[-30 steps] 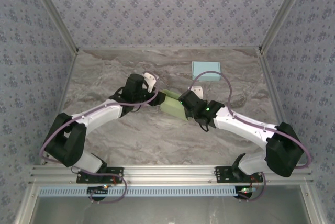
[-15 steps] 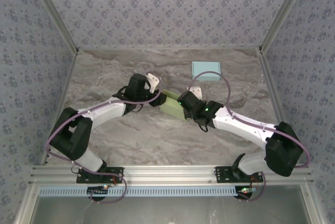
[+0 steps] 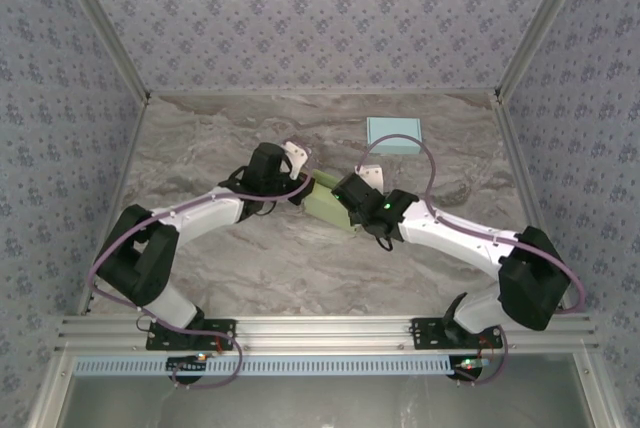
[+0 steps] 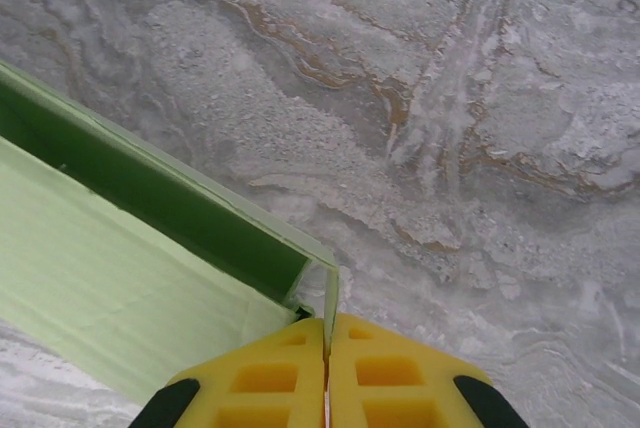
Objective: Fold the paper box
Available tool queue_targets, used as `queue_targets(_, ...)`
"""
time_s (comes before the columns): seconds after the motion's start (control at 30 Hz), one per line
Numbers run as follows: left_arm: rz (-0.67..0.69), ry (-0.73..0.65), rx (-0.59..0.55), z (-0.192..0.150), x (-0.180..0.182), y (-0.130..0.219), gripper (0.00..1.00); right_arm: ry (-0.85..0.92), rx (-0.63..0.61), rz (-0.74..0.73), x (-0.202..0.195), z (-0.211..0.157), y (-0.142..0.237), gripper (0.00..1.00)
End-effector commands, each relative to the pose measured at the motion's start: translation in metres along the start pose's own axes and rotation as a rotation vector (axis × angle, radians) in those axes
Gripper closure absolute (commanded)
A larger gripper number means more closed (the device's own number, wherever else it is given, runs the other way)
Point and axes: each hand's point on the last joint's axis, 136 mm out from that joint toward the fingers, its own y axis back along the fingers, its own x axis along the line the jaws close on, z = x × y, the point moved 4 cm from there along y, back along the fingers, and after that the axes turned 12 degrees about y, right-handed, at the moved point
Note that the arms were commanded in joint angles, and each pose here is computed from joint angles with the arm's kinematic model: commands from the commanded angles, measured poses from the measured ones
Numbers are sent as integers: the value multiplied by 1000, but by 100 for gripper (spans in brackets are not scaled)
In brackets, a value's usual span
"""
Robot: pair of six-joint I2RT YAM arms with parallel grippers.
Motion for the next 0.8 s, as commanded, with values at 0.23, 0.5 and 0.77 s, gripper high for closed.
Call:
queue_targets(0.23, 1, 23, -61, -3, -13, 8, 92, -112, 59, -14, 12, 5, 6, 91)
queue_targets(0.5, 37, 47, -63, -9, -6, 9, 92, -206, 83, 49, 24, 12, 17, 87)
queue_targets(0.77, 60, 72, -71, -12, -5, 6, 92, -243, 92, 71, 33, 20, 22, 86)
